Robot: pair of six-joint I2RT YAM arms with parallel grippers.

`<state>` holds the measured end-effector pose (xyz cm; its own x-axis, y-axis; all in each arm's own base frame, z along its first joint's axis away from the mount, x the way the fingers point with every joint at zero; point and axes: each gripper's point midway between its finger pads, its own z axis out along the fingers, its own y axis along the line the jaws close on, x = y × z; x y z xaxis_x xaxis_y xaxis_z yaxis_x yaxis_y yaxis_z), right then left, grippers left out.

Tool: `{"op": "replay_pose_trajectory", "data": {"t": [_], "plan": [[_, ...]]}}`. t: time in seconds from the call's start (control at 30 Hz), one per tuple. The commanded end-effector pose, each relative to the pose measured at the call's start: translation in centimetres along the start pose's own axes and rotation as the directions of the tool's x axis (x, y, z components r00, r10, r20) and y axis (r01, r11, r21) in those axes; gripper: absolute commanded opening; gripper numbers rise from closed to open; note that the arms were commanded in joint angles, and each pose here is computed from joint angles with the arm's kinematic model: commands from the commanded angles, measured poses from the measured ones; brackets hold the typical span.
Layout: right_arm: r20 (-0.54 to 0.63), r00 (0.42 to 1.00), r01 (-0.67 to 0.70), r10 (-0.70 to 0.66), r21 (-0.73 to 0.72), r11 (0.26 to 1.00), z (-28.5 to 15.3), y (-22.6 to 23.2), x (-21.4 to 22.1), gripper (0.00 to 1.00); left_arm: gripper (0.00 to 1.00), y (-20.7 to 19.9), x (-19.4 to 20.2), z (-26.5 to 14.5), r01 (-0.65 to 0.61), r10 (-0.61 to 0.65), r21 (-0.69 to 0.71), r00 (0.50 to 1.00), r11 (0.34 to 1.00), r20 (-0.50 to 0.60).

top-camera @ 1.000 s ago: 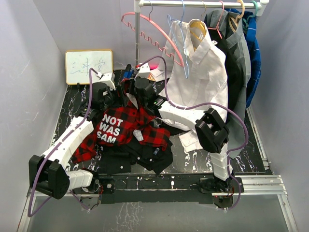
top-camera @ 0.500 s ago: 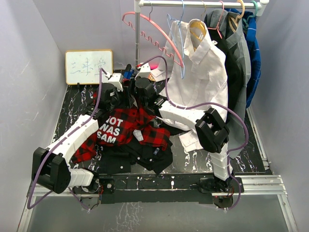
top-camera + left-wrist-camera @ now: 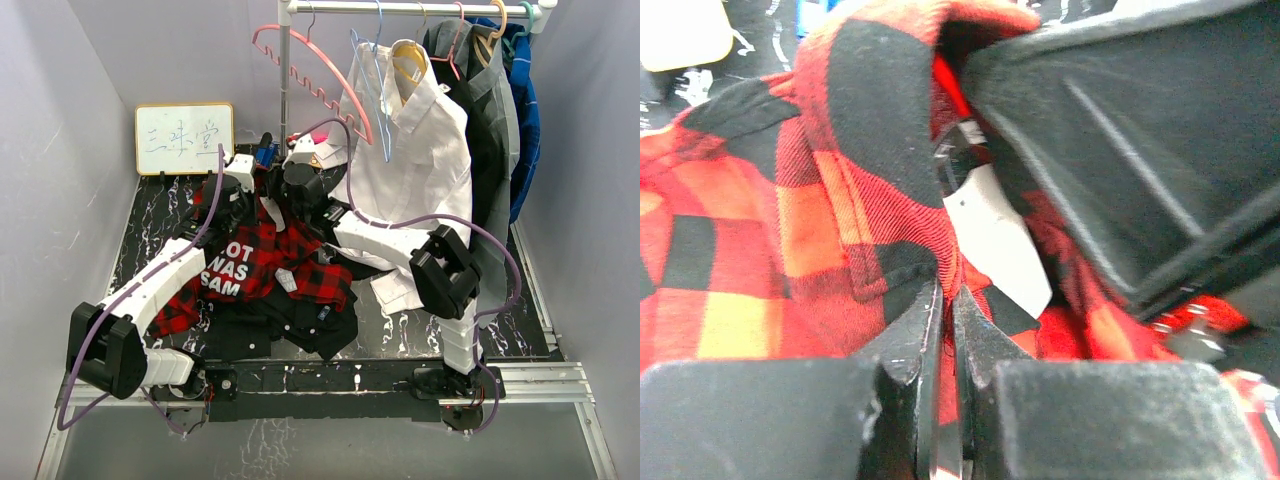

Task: Place the shirt on the hanger

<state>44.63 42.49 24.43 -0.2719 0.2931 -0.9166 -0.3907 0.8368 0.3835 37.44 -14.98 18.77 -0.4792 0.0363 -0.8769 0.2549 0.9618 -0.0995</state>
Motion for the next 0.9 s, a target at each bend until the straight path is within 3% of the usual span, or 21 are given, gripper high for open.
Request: {"op": "replay_pose_trajectory", "data": {"t": [0.0, 0.1, 0.23, 0.37, 0.53, 0.67, 0.77, 0.87], "plan": [[0.107, 0.991, -0.068, 0.076, -0.08, 0.994, -2.3, 2.1, -5.6, 0.0, 0.0, 2.7, -4.0, -2.3, -0.159, 0.172, -0.142, 0.982, 0.977, 0.082], [0.085, 0.996, -0.03, 0.039, -0.102, 0.994, -3.1, 2.1, -5.3, 0.03, 0.0, 4.4, -5.3, -3.7, -0.241, 0.27, -0.224, 0.957, 0.944, 0.106], [0.067, 0.998, 0.029, -0.02, -0.135, 0.99, -4.4, 2.4, -5.6, 0.53, 0.0, 5.2, -6.0, -5.1, -0.303, 0.343, -0.264, 0.932, 0.916, 0.118], [0.107, 0.992, 0.09, -0.071, -0.178, 0.98, -8.0, 2.7, -8.0, 0.95, 0.0, 5.3, -6.1, -5.8, -0.32, 0.359, -0.259, 0.925, 0.911, 0.12], [0.127, 0.978, 0.191, -0.167, -0.212, 0.958, -13.8, 1.9, -10.3, 0.99, 0.0, 3.9, -5.8, -6.6, -0.358, 0.378, -0.168, 0.92, 0.919, 0.106], [0.208, 0.951, 0.273, -0.231, -0.203, 0.94, -18.7, 2.0, -15.8, 0.99, 0.0, 3.3, -5.3, -7.4, -0.38, 0.391, -0.116, 0.916, 0.918, 0.092], [0.302, 0.915, 0.318, -0.267, -0.134, 0.939, -21.6, 1.9, -21.4, 0.98, 0.0, 3.6, -4.9, -7.8, -0.373, 0.385, -0.122, 0.918, 0.92, 0.093], [0.375, 0.871, 0.33, -0.317, 0.03, 0.943, -23.0, 0.5, -26.9, 0.98, 0.0, 3.8, -4.5, -8.2, -0.349, 0.36, -0.115, 0.928, 0.93, 0.097]]}}
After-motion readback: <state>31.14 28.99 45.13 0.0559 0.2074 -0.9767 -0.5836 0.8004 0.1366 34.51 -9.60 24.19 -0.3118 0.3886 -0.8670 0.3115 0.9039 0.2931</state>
